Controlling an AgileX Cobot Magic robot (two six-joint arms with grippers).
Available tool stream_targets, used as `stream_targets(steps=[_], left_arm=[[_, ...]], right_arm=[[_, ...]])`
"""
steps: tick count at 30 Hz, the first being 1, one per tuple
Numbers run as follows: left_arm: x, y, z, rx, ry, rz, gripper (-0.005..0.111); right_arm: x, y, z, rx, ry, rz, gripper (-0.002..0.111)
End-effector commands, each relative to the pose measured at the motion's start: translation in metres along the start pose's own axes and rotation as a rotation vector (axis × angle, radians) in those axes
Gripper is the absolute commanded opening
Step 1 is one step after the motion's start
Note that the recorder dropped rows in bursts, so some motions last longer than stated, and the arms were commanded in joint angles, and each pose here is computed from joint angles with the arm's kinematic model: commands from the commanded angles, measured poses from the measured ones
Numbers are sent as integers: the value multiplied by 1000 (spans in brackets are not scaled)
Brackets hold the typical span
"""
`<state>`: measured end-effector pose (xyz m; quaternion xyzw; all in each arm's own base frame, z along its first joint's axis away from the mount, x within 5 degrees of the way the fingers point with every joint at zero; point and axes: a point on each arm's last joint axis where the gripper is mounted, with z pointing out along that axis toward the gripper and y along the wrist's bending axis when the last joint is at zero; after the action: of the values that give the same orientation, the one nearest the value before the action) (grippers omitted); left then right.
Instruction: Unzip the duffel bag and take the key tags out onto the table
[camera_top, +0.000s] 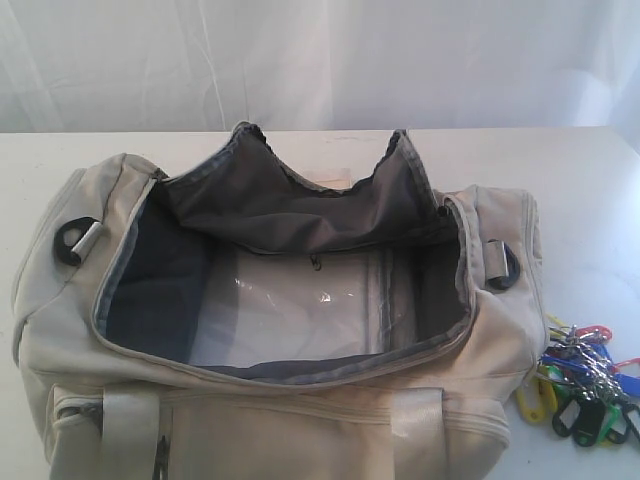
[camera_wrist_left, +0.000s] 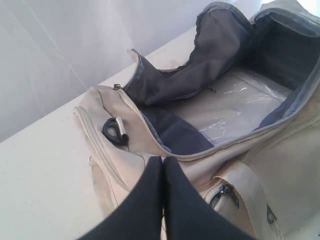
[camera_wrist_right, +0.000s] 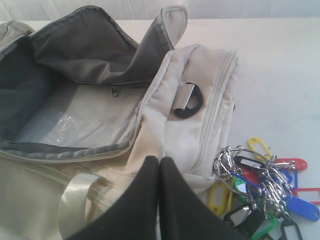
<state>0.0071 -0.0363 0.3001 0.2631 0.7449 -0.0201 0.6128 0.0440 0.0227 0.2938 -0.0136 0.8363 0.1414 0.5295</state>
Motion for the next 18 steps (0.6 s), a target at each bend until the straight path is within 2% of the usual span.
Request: stream_targets(steps=[1,14,17,18], left_arm=[[1,-2,0,8,-5,-18,0],[5,2,0,-26,31,21,0],[10,7,7,-78,14,16,0],[13,9,12,-104,-14,-25,0]], right_arm=[[1,0,0,-3,-4,0,0],[1,0,0,-3,-4,0,0],[1,0,0,-3,-4,0,0],[1,0,0,-3,-4,0,0]])
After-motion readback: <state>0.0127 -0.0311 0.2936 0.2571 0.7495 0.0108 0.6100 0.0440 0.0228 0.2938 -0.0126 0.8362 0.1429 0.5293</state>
